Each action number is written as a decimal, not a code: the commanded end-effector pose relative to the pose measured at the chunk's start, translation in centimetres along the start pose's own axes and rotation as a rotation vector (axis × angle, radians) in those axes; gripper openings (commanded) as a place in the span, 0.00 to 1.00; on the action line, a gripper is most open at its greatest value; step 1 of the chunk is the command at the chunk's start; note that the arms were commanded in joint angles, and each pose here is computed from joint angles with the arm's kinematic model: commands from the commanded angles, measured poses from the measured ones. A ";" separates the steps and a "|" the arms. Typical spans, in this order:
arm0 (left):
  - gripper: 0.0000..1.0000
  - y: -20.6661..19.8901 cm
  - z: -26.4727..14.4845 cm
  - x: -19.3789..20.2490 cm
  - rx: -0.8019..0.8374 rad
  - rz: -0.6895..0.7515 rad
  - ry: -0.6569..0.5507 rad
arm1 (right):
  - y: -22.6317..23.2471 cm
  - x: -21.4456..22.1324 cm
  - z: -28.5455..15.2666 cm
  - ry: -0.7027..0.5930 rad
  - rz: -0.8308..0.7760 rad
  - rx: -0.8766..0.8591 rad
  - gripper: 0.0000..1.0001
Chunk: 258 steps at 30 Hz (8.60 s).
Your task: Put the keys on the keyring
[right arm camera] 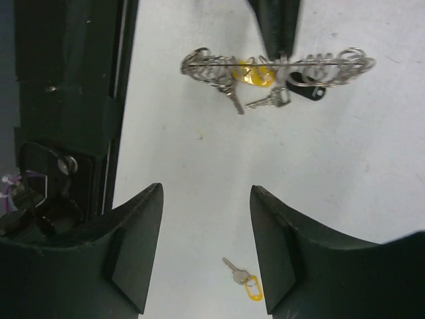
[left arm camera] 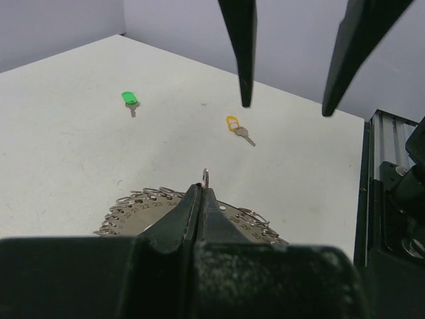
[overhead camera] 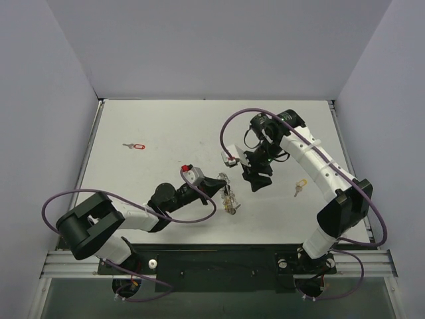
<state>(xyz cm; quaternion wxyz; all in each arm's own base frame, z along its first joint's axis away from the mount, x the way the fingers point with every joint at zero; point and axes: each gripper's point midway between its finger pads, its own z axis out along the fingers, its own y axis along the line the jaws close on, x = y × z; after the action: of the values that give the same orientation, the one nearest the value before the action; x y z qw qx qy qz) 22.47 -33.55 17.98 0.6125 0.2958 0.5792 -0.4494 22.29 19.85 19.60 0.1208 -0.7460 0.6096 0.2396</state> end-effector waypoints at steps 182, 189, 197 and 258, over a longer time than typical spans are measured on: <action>0.00 -3.2 -6.1 -11.8 0.270 0.293 0.070 | -3.5 29.2 3.1 0.150 1.098 0.460 0.00; 0.00 -3.2 -6.1 -11.6 0.273 0.289 0.075 | -3.7 29.4 3.0 0.167 1.118 0.466 0.03; 0.00 -3.3 -6.1 -11.7 0.276 0.292 0.074 | -3.8 29.5 3.0 0.177 1.120 0.475 0.12; 0.00 -3.4 -6.2 -11.6 0.287 0.295 0.081 | -4.2 29.0 2.8 0.194 1.102 0.464 0.00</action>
<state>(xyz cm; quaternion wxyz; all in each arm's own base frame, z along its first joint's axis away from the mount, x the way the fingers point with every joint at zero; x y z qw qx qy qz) 17.98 -27.12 26.76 0.5748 0.4713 0.5187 -0.4224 30.16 -2.84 1.13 0.0901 -0.2892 0.9517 0.0510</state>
